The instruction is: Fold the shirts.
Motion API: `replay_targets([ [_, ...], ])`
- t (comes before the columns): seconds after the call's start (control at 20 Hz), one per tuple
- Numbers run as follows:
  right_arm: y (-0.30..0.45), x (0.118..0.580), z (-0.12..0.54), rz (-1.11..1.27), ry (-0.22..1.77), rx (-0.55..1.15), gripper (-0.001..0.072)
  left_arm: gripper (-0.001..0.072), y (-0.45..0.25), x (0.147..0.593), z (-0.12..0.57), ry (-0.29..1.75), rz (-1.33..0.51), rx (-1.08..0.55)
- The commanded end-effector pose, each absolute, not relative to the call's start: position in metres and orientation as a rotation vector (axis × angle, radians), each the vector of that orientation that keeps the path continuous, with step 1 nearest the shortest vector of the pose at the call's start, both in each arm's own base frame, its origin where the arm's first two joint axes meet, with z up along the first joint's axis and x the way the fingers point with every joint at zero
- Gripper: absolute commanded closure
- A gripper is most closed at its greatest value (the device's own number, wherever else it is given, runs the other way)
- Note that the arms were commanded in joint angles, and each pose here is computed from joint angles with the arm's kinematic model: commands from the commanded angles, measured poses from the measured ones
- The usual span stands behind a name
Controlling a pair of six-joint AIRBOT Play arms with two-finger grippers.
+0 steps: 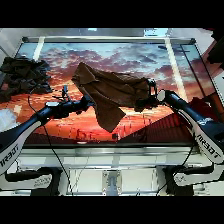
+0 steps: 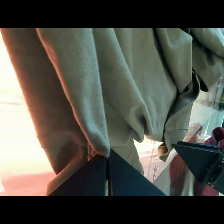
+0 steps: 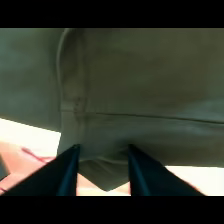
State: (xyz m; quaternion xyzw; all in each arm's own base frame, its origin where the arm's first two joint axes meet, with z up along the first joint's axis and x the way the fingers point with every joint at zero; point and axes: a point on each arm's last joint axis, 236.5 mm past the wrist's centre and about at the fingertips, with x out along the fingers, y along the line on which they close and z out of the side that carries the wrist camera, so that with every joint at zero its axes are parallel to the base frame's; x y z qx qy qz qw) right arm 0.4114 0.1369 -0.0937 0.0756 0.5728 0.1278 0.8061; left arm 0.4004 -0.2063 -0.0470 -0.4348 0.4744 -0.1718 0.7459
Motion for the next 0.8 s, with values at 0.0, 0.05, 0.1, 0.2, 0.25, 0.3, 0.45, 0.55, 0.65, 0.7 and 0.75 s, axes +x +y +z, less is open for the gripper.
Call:
replay_targets([
  [0.0,0.138,0.412,-0.099,0.273,1.233,0.170,0.0519,0.0696,-0.207,0.400,-0.047,1.038,-0.378,-0.951],
  [0.05,0.137,0.414,-0.097,0.271,1.227,0.173,0.0643,0.0696,-0.207,0.400,-0.047,1.038,-0.377,-0.951],
  [0.1,0.134,0.418,-0.095,0.268,1.216,0.161,0.0679,0.0696,-0.207,0.400,-0.047,1.038,-0.377,-0.951],
  [0.2,0.131,0.428,-0.084,0.265,1.188,0.164,0.0679,0.0696,-0.206,0.401,-0.047,1.037,-0.378,-0.949],
  [0.25,0.129,0.436,-0.076,0.264,1.170,0.163,0.0680,0.0696,-0.206,0.401,-0.047,1.036,-0.377,-0.949],
  [0.3,0.126,0.443,-0.066,0.264,1.153,0.157,0.0680,0.0696,-0.206,0.401,-0.047,1.036,-0.376,-0.950],
  [0.45,0.104,0.466,-0.022,0.244,1.077,0.060,0.0682,0.0696,-0.206,0.401,-0.046,1.034,-0.376,-0.952],
  [0.55,0.088,0.471,0.011,0.223,1.042,-0.040,0.0682,0.0696,-0.209,0.408,-0.032,1.003,-0.381,-1.016],
  [0.65,0.079,0.464,0.035,0.212,1.049,-0.092,0.0675,0.0697,-0.212,0.423,-0.005,0.914,-0.450,-0.966],
  [0.7,0.078,0.454,0.031,0.216,1.095,-0.095,0.0561,0.0697,-0.213,0.429,0.004,0.888,-0.469,-0.939],
  [0.75,0.078,0.444,0.020,0.222,1.151,-0.095,0.0307,0.0697,-0.213,0.435,0.011,0.869,-0.476,-0.931],
])
